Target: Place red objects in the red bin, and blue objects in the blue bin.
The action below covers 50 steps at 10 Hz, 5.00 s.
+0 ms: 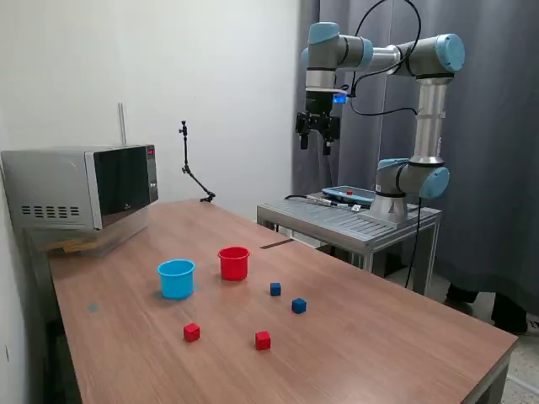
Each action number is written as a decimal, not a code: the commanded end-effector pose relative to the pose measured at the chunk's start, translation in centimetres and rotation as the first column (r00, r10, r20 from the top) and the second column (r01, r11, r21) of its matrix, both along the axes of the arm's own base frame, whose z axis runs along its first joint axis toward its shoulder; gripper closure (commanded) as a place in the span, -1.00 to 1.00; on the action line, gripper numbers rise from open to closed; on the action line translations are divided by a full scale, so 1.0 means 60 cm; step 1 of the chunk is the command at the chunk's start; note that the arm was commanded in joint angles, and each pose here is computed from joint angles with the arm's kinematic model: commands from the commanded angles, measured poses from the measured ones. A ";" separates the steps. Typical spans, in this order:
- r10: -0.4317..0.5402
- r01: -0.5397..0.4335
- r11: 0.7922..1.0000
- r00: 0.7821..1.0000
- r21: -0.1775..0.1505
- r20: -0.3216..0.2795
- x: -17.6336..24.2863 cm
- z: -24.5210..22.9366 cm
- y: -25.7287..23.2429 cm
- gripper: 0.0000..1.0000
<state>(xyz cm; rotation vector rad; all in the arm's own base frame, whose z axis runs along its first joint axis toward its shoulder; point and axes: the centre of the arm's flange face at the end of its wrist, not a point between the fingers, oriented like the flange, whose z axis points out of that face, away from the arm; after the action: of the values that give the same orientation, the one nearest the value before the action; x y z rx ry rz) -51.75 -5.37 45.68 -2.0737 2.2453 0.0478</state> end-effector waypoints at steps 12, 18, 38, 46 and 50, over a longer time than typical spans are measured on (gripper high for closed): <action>-0.002 0.002 1.000 1.000 0.001 -0.005 -0.001 0.001 0.002 -1.00; -0.010 0.010 1.000 1.000 0.001 -0.026 -0.004 0.008 0.003 -1.00; -0.017 0.018 1.000 0.999 0.001 -0.035 -0.006 0.010 0.006 -1.00; -0.219 0.219 0.976 0.974 -0.010 -0.063 -0.127 -0.134 0.003 -1.00; -0.163 0.161 0.987 0.984 -0.022 -0.072 -0.200 -0.272 -0.074 -1.00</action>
<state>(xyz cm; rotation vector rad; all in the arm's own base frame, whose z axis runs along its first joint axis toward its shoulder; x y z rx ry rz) -62.36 -7.66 32.48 -1.8803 2.4747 0.1002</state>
